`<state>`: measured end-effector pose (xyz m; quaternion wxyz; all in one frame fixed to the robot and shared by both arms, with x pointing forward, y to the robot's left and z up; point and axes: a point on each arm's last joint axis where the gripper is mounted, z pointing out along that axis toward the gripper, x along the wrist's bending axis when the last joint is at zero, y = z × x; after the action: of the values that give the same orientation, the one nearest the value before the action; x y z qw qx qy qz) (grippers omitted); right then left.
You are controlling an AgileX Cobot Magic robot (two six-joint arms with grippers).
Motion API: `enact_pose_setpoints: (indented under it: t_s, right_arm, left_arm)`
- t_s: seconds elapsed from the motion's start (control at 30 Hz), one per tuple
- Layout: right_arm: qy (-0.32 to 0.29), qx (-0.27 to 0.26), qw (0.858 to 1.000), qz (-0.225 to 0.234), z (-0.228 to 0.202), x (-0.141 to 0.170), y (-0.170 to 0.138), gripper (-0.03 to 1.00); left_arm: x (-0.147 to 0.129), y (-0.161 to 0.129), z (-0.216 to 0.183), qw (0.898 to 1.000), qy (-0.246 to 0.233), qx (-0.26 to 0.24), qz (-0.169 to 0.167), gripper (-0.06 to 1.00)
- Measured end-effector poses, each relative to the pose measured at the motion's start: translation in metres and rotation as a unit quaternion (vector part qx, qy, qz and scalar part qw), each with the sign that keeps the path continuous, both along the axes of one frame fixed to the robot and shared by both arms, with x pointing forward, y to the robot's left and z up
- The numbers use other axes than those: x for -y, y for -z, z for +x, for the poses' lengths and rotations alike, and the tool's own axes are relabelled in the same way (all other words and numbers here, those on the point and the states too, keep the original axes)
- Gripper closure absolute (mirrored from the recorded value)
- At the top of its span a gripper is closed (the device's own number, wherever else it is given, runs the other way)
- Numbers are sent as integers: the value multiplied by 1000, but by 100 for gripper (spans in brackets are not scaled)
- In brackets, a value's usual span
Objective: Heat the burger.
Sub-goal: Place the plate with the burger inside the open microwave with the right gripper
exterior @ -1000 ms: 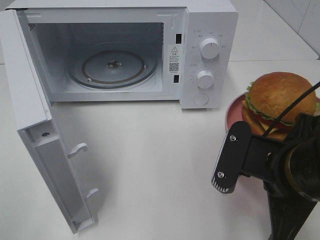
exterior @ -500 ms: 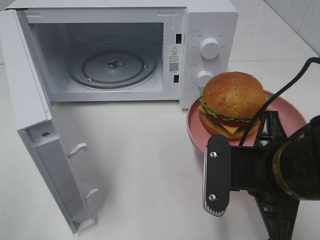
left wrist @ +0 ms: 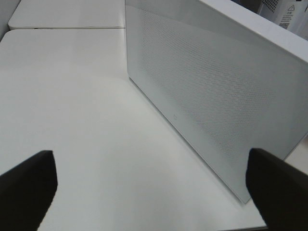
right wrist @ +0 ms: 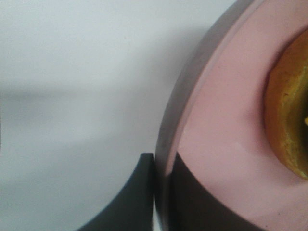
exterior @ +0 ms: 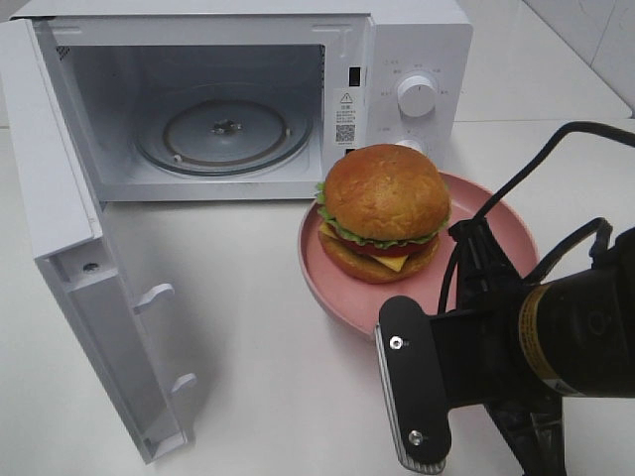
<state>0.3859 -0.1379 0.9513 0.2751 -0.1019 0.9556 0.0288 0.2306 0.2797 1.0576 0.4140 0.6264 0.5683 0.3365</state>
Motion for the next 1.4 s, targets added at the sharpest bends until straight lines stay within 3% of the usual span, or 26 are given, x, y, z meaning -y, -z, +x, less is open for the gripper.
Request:
enact_pose_setpoints:
  t_s: [0.23,0.7,1.1,1.4]
  right_arm:
    - [-44,-8,999,0,6,2,1,94]
    - [-134,-35,989,-47,27,27,4,94]
    - [-181,-51,982,-28,35,35,4,94]
    - [-187,-27,982,-20,45,28,-9,94]
  left_arm:
    - [0,0,0,1000,0,0,0,-4]
    - [0,0,0,1000,0,0,0,-4]
    - [0,0,0,1000,0,0,0,-4]
    - [0,0,0,1000,0,0,0,-4]
